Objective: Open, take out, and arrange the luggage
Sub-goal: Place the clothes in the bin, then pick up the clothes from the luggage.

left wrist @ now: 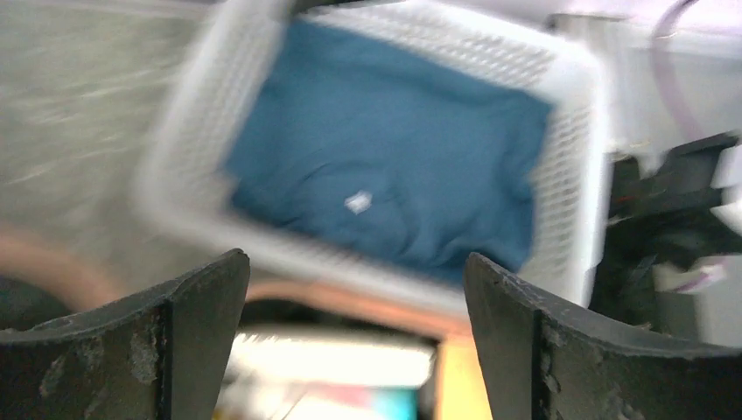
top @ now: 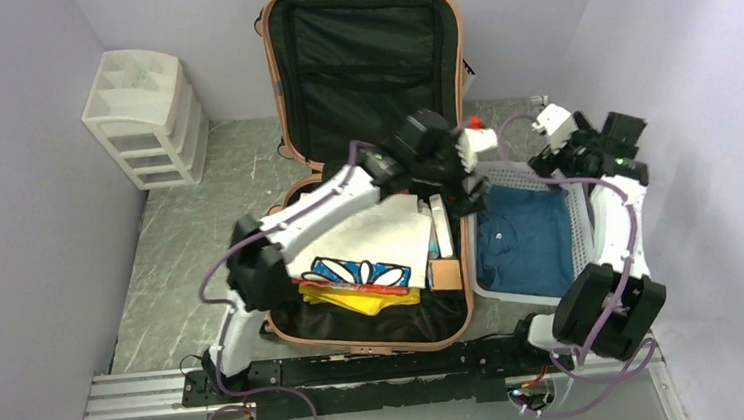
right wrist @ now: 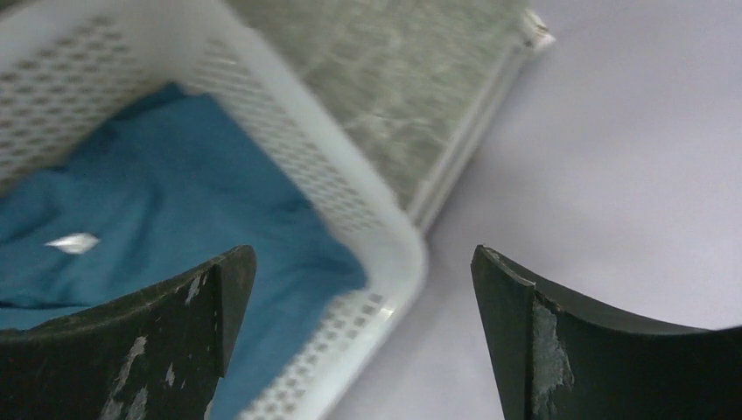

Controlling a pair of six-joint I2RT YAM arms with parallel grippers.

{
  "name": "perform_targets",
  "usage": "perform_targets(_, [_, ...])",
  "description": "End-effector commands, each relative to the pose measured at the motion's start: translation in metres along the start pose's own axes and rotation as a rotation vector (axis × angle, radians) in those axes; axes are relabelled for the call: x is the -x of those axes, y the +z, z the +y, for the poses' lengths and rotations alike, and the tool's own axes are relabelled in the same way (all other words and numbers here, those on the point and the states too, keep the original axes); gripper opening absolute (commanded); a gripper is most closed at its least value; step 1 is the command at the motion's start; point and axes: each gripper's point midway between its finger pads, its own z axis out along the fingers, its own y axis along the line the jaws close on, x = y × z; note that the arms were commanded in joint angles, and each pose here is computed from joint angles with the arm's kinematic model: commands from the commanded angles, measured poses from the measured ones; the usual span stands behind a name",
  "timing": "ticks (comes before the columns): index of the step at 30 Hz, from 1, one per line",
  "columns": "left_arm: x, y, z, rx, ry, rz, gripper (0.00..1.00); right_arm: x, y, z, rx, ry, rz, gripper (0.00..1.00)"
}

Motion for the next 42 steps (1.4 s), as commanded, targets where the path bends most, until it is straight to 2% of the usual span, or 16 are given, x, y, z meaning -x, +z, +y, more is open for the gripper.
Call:
perform_targets(1, [-0.007,-0.103,0.044,0.266,0.204,0.176,0.96,0.008,0.009,0.058,0.018,-0.007,0.067,0.98])
perform_targets(4, [-0.043,-0.169,0.078,0.413,0.144,0.299,0.96,0.009,0.025,0.080,0.002,-0.004,0.125,0.94])
perform_targets(6, [-0.060,-0.211,0.093,0.479,0.090,0.322,0.96,0.017,0.031,0.086,0.040,0.057,0.114,0.85])
perform_targets(9, [-0.076,-0.265,0.100,0.544,0.057,0.305,0.96,0.047,0.027,0.100,0.152,0.073,0.008,0.83])
perform_targets(11, [-0.071,-0.285,0.082,0.544,0.160,0.281,0.96,0.079,0.011,0.120,0.248,-0.005,-0.123,0.85])
perform_targets(14, [-0.085,-0.297,0.055,0.503,0.310,0.294,0.96,0.128,-0.013,0.146,0.285,-0.153,-0.296,0.91])
perform_targets(16, [-0.092,-0.306,0.042,0.473,0.398,0.336,0.96,0.155,-0.027,0.172,0.356,-0.211,-0.378,0.92])
perform_targets(21, [-0.130,-0.334,0.018,0.396,0.544,0.529,0.96,0.178,-0.054,0.263,0.651,-0.352,-0.467,0.89])
perform_targets(26, [-0.173,-0.358,-0.010,0.292,0.569,0.710,0.96,0.159,-0.069,0.338,0.764,-0.530,-0.420,0.89])
perform_targets(33, [-0.235,-0.374,-0.026,0.264,0.610,0.929,0.96,0.117,-0.058,0.378,0.815,-0.571,-0.354,0.89])
perform_targets(37, [-0.252,-0.367,-0.028,0.256,0.606,0.947,0.96,0.108,-0.040,0.381,0.737,-0.585,-0.314,0.87])
perform_targets(42, [-0.240,-0.358,-0.025,0.284,0.607,0.874,0.96,0.100,-0.034,0.389,0.717,-0.576,-0.315,0.85])
